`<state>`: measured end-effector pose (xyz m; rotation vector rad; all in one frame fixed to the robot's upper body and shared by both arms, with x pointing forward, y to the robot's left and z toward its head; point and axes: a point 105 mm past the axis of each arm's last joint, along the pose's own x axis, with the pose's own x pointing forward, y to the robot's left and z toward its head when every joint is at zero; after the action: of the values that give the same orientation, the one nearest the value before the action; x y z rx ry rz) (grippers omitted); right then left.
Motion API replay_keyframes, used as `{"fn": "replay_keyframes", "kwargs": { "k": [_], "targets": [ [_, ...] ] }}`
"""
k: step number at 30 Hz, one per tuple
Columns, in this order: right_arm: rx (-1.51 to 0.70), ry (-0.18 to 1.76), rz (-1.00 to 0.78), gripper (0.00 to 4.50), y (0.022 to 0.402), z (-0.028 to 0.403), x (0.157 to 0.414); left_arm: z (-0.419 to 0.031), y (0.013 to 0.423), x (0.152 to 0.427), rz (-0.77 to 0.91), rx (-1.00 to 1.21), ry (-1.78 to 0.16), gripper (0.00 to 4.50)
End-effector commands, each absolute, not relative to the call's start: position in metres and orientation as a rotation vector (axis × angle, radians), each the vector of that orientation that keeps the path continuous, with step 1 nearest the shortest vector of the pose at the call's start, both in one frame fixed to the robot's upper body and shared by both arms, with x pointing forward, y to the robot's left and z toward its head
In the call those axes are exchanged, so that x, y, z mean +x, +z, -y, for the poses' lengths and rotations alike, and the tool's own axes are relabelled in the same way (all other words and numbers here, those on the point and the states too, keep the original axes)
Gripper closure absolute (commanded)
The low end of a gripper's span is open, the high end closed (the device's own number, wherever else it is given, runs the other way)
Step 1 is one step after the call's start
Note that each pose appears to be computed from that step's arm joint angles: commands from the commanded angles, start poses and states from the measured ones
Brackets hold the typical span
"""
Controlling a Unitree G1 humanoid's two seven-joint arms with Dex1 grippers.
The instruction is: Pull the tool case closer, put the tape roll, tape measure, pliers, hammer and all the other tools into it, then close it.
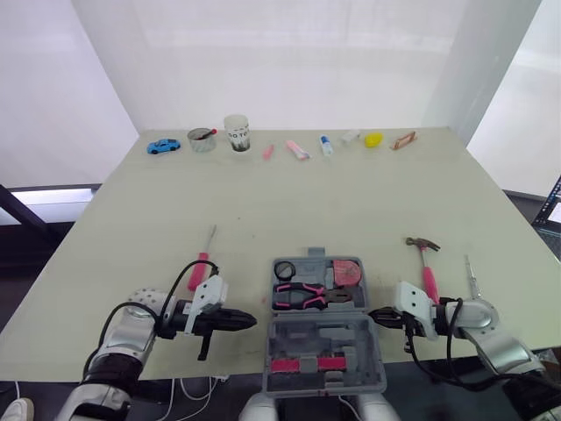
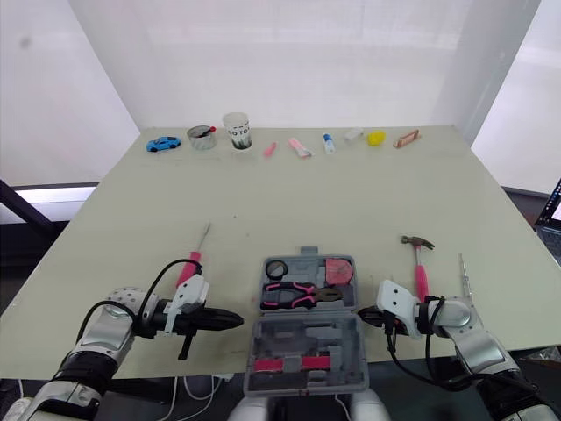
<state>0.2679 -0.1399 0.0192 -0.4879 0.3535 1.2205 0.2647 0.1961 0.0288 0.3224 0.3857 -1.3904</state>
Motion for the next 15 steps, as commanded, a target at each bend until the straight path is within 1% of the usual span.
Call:
{"fn": "replay_keyframes", "kwargs": {
  "k": [1, 5, 15],
  "targets": [
    [-0.503, 1.239, -0.331, 4.37, 0.022, 0.136, 0.268, -0.192, 0.030, 0.270, -0.371, 0.356, -1.397, 4.48],
    [-0.505, 1.240, -0.329, 4.37, 0.022, 0.135, 0.269, -0.185, 0.026, 0.267, -0.383, 0.367, -1.440, 4.48],
    [-0.510, 1.249, -0.323, 4.37, 0.023, 0.132, 0.273, -0.168, 0.015, 0.273, -0.386, 0.346, -1.419, 4.48]
  ]
}}
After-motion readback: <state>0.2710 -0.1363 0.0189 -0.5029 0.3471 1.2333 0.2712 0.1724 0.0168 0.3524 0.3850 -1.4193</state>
